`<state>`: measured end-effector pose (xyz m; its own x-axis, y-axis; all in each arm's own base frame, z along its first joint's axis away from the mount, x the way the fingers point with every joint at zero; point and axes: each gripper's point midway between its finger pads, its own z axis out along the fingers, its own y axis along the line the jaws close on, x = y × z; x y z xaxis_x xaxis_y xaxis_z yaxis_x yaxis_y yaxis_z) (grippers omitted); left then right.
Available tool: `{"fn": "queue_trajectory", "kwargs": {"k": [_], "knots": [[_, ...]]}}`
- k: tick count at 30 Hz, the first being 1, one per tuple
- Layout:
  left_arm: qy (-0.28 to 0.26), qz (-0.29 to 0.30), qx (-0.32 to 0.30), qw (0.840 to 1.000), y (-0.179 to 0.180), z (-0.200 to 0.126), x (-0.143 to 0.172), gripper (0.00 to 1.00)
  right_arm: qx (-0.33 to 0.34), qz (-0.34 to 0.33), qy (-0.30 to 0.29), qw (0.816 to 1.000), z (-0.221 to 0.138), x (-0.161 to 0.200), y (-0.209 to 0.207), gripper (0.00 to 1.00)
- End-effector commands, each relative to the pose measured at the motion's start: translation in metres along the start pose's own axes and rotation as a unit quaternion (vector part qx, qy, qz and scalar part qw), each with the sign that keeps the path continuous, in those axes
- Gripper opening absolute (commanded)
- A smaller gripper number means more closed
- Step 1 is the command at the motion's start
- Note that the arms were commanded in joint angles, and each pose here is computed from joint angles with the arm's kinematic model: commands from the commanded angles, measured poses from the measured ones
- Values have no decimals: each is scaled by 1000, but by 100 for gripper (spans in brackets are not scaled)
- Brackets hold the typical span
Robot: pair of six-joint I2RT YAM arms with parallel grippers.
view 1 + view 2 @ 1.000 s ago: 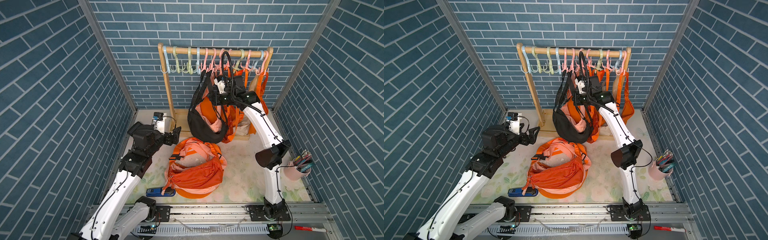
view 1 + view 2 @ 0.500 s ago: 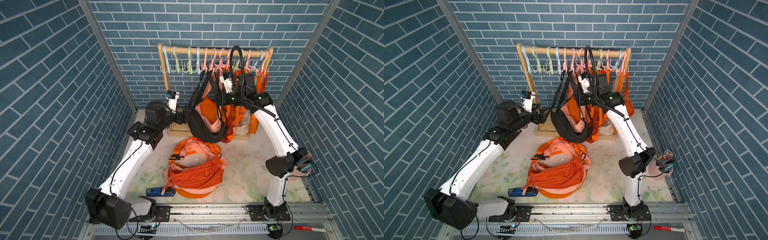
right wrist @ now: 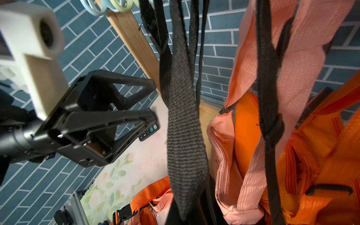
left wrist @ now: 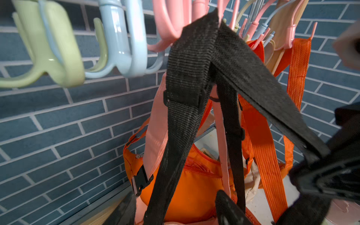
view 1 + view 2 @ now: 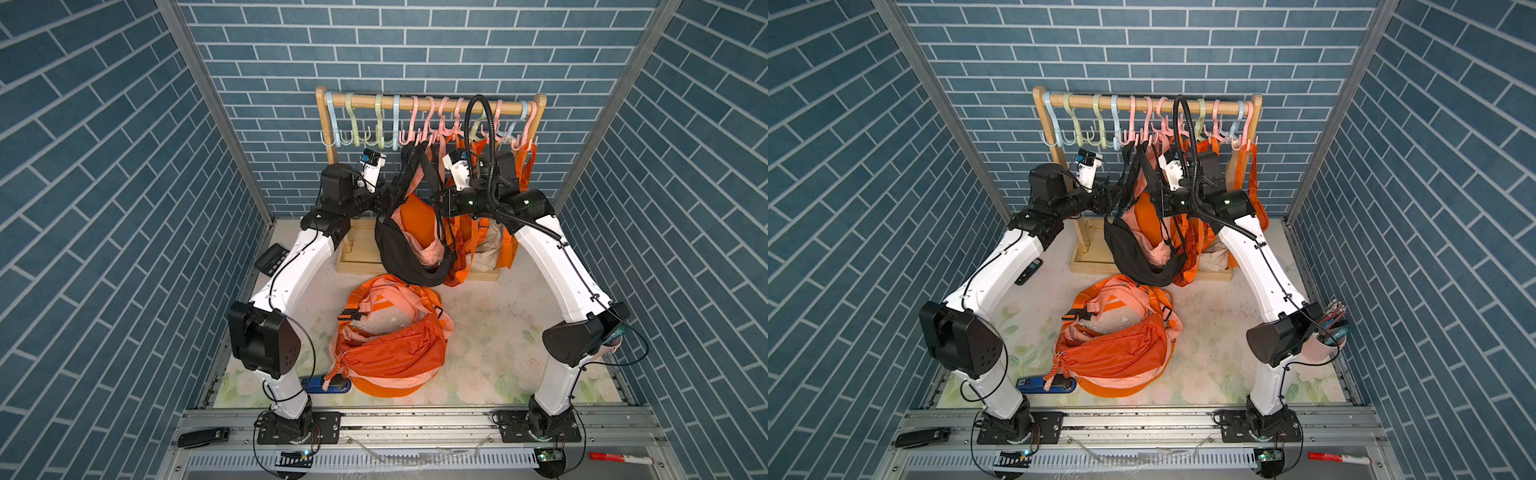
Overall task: Take the bag off the hook
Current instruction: Pick up the bag from the hook.
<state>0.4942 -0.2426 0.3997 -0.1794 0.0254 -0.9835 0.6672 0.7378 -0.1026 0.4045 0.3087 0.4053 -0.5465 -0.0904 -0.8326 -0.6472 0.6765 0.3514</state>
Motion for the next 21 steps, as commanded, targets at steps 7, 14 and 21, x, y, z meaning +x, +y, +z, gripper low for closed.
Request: {"fn": "queue_trajectory", "kwargs": {"k": [7,14,21], "knots": [[-10,14,6,1000,5,17,-12,41,-14,-23,-17,999,-19,-7,12,0],[-15,26,1,1000,6,16,-19,0,-15,-24,-18,999,-19,-6,12,0],[-28,38,-2,999,1,3,-35,0,-16,-25,-23,999,-20,-9,13,0]]}}
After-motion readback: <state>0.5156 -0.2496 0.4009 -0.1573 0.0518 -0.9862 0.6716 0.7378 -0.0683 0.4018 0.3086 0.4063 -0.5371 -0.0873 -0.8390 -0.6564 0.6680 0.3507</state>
